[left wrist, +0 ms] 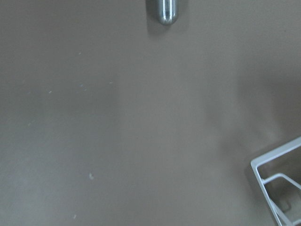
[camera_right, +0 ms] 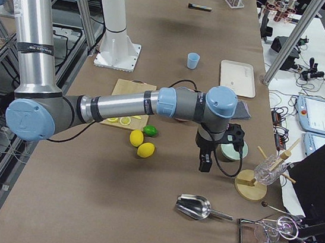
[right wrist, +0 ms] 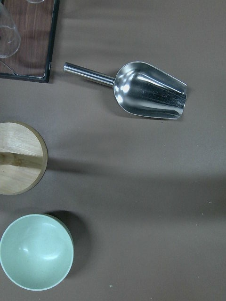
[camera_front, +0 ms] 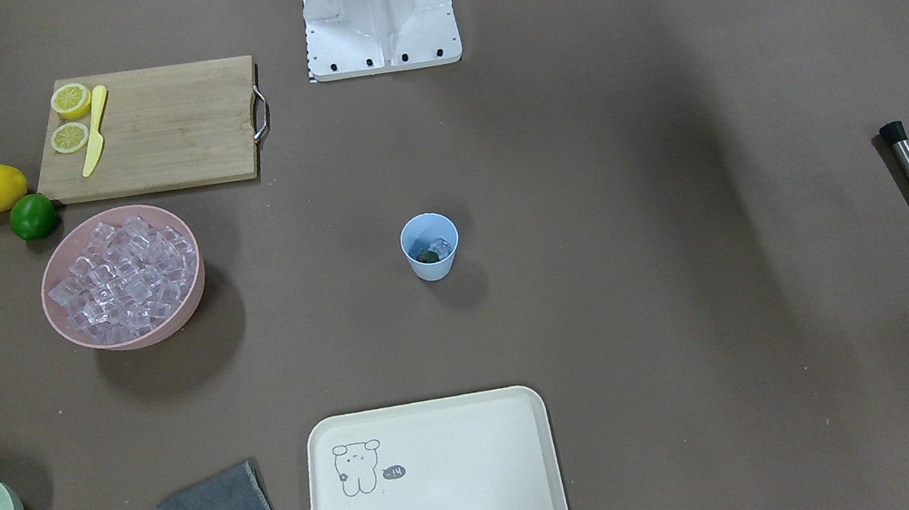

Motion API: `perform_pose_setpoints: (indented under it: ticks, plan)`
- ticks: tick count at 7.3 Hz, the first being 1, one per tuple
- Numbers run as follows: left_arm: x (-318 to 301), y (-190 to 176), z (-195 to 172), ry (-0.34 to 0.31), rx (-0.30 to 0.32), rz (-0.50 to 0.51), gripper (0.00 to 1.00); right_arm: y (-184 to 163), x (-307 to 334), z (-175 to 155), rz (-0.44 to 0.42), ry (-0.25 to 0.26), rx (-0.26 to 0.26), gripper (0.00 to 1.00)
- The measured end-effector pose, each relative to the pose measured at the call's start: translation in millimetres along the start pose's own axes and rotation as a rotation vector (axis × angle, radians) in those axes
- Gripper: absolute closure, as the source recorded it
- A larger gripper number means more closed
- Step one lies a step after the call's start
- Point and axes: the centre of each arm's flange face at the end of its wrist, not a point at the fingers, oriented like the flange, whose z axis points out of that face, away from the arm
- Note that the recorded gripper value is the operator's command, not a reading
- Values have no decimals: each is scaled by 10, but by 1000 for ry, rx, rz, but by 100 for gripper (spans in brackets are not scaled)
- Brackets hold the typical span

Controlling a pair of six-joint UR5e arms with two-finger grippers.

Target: Mash ice and strawberries in cup

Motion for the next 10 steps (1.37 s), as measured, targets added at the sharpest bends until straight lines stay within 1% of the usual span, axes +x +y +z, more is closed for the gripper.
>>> perform_pose_setpoints:
  ticks: [1,2,3,4,5,6,8,9,10]
  plan:
    - [-132,-107,-411,-11,-10,44,1,1,-4,-9,0,-1,2,1]
    - [-365,-172,-856,-33,-12,53,1,4,-4,-10,2,-5,0,1]
    - [-561,-174,-1253,-52,4,46,1,6,-6,-13,3,-7,-2,1]
    - [-638,-159,-1512,-66,25,44,1,9,-14,-21,1,-7,-3,1]
    - [-671,-130,-1605,-73,31,33,1,22,-24,-25,8,-7,-4,1]
    - [-715,-38,-1587,-73,24,16,1,40,-17,-12,28,-7,-9,1]
    - [-666,267,-1329,-68,-8,40,1,106,11,35,55,-13,-16,1]
    - [-639,363,-1187,-65,-28,54,1,133,10,45,52,-15,-15,1]
    - [-621,417,-1123,-60,-37,60,1,143,13,53,46,-14,-12,1]
